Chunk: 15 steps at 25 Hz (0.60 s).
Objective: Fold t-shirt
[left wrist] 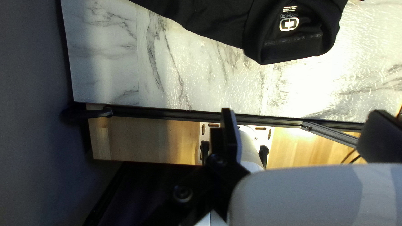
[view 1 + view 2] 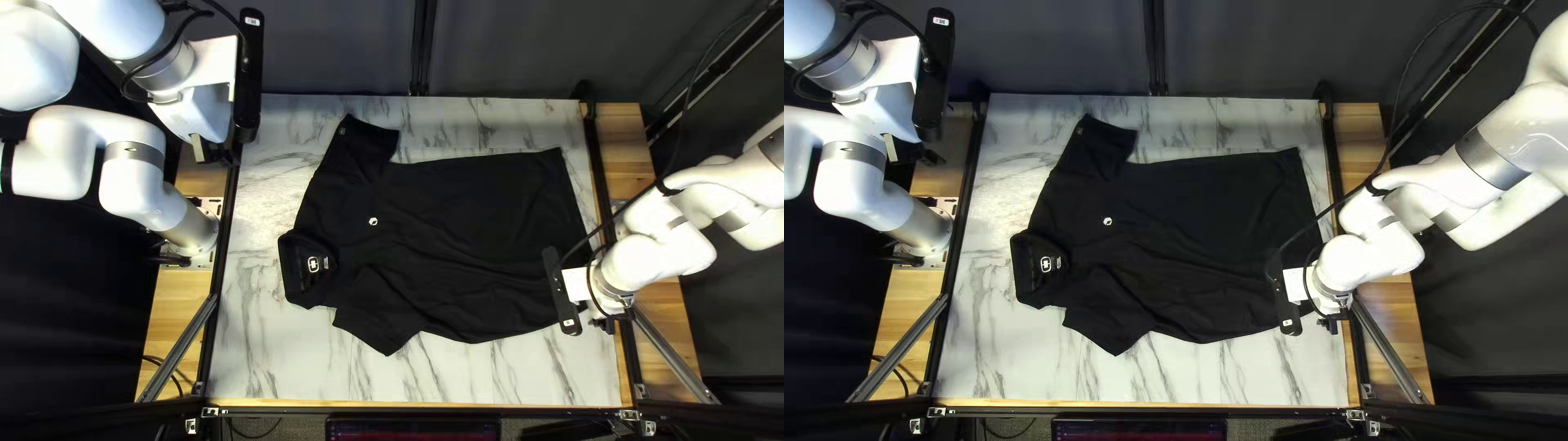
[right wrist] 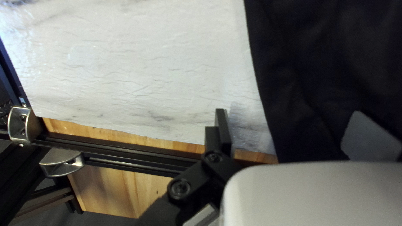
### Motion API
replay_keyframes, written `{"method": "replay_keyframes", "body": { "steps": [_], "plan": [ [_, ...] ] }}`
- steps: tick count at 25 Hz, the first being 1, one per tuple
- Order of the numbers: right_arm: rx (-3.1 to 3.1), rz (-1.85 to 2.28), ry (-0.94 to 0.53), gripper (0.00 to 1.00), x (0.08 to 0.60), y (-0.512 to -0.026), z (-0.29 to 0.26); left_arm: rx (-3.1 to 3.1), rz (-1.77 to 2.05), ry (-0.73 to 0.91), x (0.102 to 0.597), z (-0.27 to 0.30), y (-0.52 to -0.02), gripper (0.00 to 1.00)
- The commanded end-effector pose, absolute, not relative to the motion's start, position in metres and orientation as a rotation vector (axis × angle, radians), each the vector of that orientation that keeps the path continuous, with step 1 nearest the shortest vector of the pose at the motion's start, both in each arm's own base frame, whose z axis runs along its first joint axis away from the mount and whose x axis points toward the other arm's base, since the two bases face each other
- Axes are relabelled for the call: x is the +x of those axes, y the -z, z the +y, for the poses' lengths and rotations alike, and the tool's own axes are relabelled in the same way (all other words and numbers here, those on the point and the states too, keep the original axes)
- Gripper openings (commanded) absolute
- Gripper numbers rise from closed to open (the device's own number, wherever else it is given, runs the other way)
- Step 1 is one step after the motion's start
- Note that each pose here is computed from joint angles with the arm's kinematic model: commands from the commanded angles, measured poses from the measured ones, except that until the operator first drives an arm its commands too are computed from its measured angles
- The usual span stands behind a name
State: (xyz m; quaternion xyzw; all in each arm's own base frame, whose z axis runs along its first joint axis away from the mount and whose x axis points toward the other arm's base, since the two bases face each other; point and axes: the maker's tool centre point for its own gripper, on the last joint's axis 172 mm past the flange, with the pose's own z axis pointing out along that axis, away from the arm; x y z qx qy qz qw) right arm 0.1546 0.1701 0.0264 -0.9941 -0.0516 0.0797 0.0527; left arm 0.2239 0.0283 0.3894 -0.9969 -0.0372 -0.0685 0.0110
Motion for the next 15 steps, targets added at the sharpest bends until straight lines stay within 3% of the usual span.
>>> {"method": "replay_keyframes", "body": {
  "steps": [1, 3, 6, 7, 8, 15],
  "plan": [
    [-3.021, -0.138, -0.253, 0.77, 0.1516, -0.0273, 0.1693, -3.110, -0.116, 0.214, 0.2239, 0.0283, -0.3894, 1.00],
    [-3.019, -0.132, -0.256, 0.63, 0.1506, -0.0276, 0.1690, -3.110, -0.116, 0.214, 0.2239, 0.0283, -0.3894, 1.00],
    [-3.016, -0.126, -0.259, 0.23, 0.1483, -0.0268, 0.1681, -3.110, -0.116, 0.214, 0.2239, 0.0283, -0.3894, 1.00],
    [-3.015, -0.124, -0.259, 0.20, 0.1480, -0.0264, 0.1678, -3.110, -0.116, 0.214, 0.2239, 0.0283, -0.3894, 1.00],
    [-3.015, -0.124, -0.260, 0.08, 0.1479, -0.0262, 0.1677, -3.110, -0.116, 0.214, 0.2239, 0.0283, -0.3894, 1.00],
    [-3.021, -0.127, -0.257, 0.04, 0.1499, -0.0312, 0.1654, -3.110, -0.116, 0.214, 0.2239, 0.0283, -0.3894, 1.00]
  ]
}}
